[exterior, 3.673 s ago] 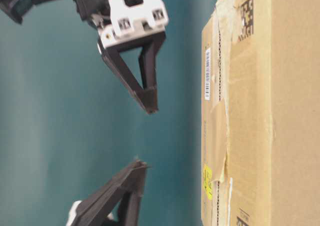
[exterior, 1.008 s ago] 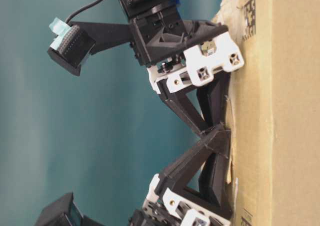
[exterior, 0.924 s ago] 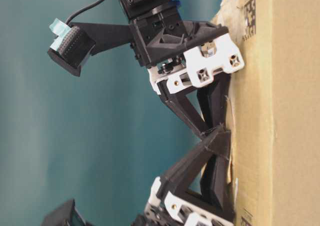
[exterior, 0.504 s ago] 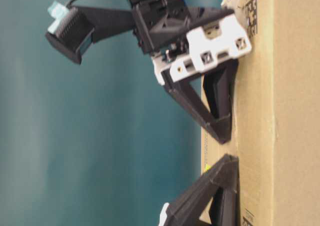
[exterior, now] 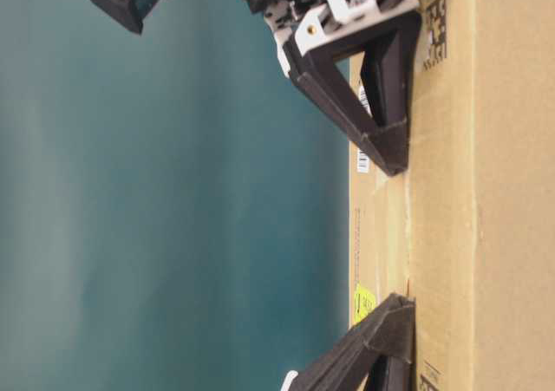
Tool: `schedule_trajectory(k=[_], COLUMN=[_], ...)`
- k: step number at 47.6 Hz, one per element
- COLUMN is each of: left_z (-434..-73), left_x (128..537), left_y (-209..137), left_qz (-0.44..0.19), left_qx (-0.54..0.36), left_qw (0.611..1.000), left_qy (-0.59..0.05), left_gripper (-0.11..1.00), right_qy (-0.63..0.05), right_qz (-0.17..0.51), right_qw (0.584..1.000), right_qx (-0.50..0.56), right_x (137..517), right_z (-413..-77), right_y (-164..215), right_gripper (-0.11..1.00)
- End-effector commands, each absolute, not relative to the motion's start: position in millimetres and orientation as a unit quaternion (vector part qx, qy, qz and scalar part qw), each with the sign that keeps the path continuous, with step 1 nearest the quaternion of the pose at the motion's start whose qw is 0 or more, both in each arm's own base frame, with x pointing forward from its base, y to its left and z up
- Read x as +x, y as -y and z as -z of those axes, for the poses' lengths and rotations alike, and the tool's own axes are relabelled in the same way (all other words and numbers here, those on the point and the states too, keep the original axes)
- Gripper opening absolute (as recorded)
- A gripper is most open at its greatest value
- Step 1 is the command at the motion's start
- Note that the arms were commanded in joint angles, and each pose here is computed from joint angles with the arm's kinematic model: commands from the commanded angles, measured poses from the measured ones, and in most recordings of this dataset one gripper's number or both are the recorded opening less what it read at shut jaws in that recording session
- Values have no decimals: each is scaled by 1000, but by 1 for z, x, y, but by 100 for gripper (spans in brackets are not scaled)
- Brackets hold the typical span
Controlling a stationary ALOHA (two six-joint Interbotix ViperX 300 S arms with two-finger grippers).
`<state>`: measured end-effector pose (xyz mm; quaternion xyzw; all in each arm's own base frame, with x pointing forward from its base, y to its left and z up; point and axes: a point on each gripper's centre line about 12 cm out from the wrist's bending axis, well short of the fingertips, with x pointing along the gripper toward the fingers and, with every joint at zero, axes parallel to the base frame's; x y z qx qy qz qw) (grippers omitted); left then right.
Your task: Apply tape along the seams of the closed cardboard box to seal it securely.
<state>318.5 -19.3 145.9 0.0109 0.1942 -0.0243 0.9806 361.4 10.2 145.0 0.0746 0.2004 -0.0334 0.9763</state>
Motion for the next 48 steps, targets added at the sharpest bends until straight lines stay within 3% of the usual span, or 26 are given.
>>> schedule_trajectory(k=[1,11,24,35,48], left_z=[-160,-217,-260,-255,-234], left_x=[321,323,297,252,194], left_y=[18,17,12,9,7], left_qz=[23,23,19,19,19], left_qx=[12,12,13,11,9], left_qw=[984,992,990,986,989], left_qy=[-175,-126,-137,-166,-146], left_gripper=[0,0,0,0,0], right_qy=[-204,-135,-106,-122,-136], right_qz=[23,10,-3,-13,-16], right_qw=[976,990,994,992,990], right_qx=[67,50,27,34,45], right_x=[355,350,313,262,206], right_z=[-148,-207,-264,-266,-235], right_y=[-16,-16,-13,-13,-10], right_gripper=[0,0,0,0,0])
